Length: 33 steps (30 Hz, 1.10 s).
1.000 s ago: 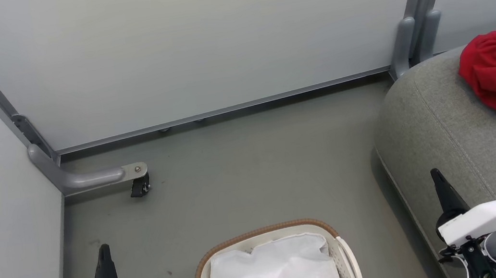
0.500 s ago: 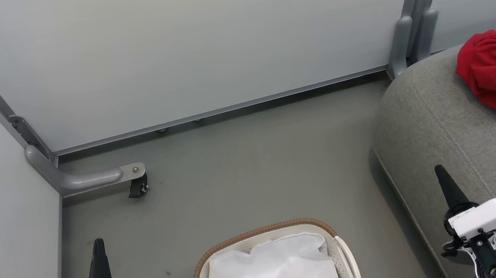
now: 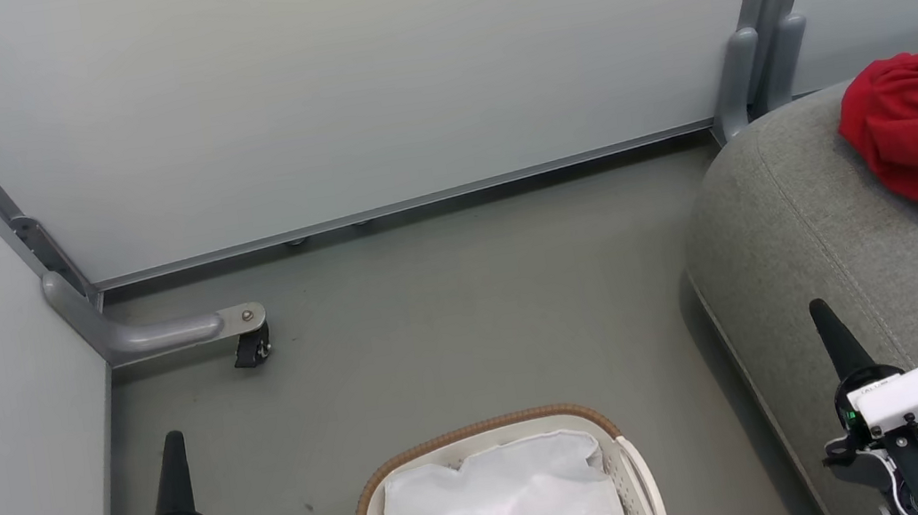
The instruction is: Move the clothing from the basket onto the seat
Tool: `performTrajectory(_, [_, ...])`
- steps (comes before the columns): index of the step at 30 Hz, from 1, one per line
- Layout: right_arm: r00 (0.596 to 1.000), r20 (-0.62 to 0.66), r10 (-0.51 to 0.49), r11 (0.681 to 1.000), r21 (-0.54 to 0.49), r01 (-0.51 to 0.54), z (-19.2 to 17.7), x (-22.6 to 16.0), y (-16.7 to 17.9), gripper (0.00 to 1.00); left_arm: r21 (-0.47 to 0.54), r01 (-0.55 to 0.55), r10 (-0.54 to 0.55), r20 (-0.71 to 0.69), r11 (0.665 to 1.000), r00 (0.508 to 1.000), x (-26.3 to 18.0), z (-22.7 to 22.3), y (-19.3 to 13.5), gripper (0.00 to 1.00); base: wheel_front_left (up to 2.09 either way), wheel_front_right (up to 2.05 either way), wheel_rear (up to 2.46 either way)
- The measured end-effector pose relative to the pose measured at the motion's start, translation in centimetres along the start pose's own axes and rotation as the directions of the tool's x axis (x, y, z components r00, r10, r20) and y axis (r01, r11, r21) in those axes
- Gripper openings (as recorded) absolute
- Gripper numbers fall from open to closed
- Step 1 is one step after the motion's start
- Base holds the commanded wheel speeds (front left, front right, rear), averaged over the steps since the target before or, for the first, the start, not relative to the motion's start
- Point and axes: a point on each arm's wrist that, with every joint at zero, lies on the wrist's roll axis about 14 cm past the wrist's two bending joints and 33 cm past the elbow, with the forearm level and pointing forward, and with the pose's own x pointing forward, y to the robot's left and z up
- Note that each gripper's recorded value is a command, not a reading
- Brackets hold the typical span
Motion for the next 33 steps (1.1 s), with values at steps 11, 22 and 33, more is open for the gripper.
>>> performTrajectory(11, [1.000,0.007,0.009,0.996,0.094,-0.009,0.5,-0.1,0.2,0.00,-0.092,0.025,-0.025,-0.002,0.995,1.000,0.4,0.2,-0.7,0.00,0.00,0.00,0.00])
performTrajectory(22, [1.000,0.015,0.020,0.983,0.180,-0.023,1.0,-0.1,0.4,0.00,-0.169,0.045,-0.046,0.000,0.985,0.999,0.7,0.5,-1.2,0.00,0.00,0.00,0.00])
performTrajectory(33, [0.999,0.023,0.033,0.966,0.255,-0.037,1.5,-0.2,0.6,0.00,-0.242,0.065,-0.067,-0.001,0.968,0.998,1.0,0.7,-1.7,0.00,0.00,0.00,0.00])
